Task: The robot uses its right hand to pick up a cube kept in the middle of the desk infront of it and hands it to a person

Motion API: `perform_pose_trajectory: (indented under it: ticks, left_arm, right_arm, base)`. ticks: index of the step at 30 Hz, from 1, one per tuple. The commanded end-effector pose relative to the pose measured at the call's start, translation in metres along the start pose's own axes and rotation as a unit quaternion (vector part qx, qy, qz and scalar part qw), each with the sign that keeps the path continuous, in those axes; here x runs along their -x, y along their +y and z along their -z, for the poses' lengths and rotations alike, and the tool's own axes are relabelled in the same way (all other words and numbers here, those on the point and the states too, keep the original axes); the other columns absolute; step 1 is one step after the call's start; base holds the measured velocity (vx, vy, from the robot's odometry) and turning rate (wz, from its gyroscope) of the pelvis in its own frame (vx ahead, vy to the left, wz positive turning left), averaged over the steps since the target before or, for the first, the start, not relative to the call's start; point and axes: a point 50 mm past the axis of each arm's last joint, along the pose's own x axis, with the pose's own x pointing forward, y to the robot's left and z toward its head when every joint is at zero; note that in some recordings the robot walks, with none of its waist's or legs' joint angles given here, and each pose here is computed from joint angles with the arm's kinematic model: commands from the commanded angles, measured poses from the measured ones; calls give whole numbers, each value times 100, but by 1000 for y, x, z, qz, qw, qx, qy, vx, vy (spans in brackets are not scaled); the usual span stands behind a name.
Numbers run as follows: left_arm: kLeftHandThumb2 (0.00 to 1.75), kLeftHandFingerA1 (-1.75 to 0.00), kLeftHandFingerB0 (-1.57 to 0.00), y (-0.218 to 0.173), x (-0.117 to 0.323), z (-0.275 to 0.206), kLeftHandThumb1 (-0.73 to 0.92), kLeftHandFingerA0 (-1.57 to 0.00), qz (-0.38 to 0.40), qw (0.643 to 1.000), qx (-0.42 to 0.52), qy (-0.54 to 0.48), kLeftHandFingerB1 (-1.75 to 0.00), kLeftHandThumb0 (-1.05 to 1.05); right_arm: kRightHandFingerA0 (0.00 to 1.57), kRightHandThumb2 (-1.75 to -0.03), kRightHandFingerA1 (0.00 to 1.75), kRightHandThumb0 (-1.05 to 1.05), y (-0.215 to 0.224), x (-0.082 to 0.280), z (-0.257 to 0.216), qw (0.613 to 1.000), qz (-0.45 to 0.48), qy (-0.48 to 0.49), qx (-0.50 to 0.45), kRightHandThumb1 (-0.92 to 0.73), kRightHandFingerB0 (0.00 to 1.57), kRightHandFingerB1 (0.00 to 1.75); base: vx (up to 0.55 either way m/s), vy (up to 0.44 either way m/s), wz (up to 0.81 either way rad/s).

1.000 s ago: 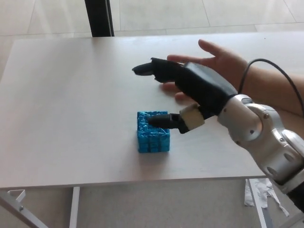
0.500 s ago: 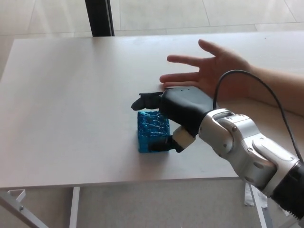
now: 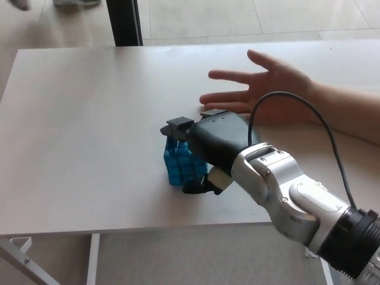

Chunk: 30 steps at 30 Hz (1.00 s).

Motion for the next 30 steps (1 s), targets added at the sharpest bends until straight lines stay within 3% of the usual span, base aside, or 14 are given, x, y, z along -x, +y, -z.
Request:
perform_pose_trajectory:
  ticks: [1, 3, 5, 6, 8, 15, 17, 18, 20, 21, 22, 24, 25, 30]
  left_arm:
    - [61, -98, -67, 7, 1, -3, 67, -73, -9, 1000, -22, -9, -57, -70]
    - [61, -82, -66, 6, 1, -3, 68, -74, -5, 1000, -19, -10, -54, -67]
    - [61, -70, -63, 6, 1, -4, 70, -67, -4, 1000, -27, -13, -50, -67]
    - [61, -65, -62, 6, 1, -4, 70, -66, -5, 999, -33, -11, -49, -68]
    - [61, -67, -61, 6, 1, -4, 71, -64, -4, 999, -31, -12, -48, -68]
    - [61, -71, -60, 4, 1, -5, 71, -65, 1, 1000, -23, -17, -47, -69]
    - [61, -60, -61, 4, 1, -5, 71, -59, 1, 1000, -23, -18, -47, -69]
    - [61, -61, -62, 2, 1, -4, 71, -62, 2, 1000, -21, -18, -47, -70]
    - [61, -61, -62, 1, 0, -3, 71, -62, 3, 1000, -20, -17, -47, -70]
    - [62, -66, -62, 1, 0, -3, 72, -64, 1, 999, -29, -15, -48, -70]
    - [62, -69, -62, 1, 0, -3, 73, -64, 0, 1000, -29, -11, -48, -69]
    - [62, -65, -62, 2, 1, -4, 74, -62, 3, 999, -29, -18, -49, -70]
    - [62, -74, -64, 2, 1, -4, 73, -66, 3, 999, -27, -20, -49, -70]
    - [62, -70, -61, 3, 1, -4, 73, -65, 0, 1000, -26, -14, -46, -69]
  right_arm:
    - [46, -59, 74, -72, 21, 3, 6, 999, 6, 44, -10, -61, 29, 42]
    - [84, -59, 134, -59, 31, 5, 3, 998, 40, 41, -29, -61, 36, 44]
    - [105, -88, 123, -61, 38, 6, 3, 997, 55, 39, -38, -48, 33, 55]
    - [100, -63, 152, -48, 42, 7, 3, 996, 68, 33, -42, -61, 43, 48]
    - [93, -65, 163, -44, 47, 9, 4, 996, 73, 32, -45, -64, 43, 51]
    - [96, -81, 171, -26, 58, 14, 8, 991, 116, 29, -55, -65, 70, 64]
    - [97, -66, 175, -37, 61, 13, 4, 990, 123, 32, -60, -67, 82, 68]
    - [127, -94, 140, -42, 62, 14, 2, 990, 128, 25, -61, -47, 84, 79]
    - [127, -94, 140, -42, 63, 14, 2, 989, 130, 22, -60, -47, 84, 79]
    - [100, -63, 175, -39, 65, 14, -1, 989, 133, 14, -62, -62, 90, 72]
    - [127, -91, 140, -43, 65, 14, -2, 988, 141, 8, -63, -44, 84, 79]
    - [122, -93, 136, -40, 65, 14, -3, 986, 149, 1, -69, -45, 85, 84]
    - [94, -67, 172, -34, 64, 14, -2, 985, 159, -7, -71, -59, 90, 83]
    - [85, -75, 175, -29, 60, 16, -1, 974, 214, -9, -80, -56, 88, 95]
  base:
    - [0, 0, 0]
    - [0, 0, 0]
    - [0, 0, 0]
    - [0, 0, 0]
    - [0, 0, 0]
    - [0, 0, 0]
    - [0, 0, 0]
    - [0, 0, 0]
    - [0, 0, 0]
    - [0, 0, 0]
    - [0, 0, 0]
    - [0, 0, 0]
    - [0, 0, 0]
    - [0, 0, 0]
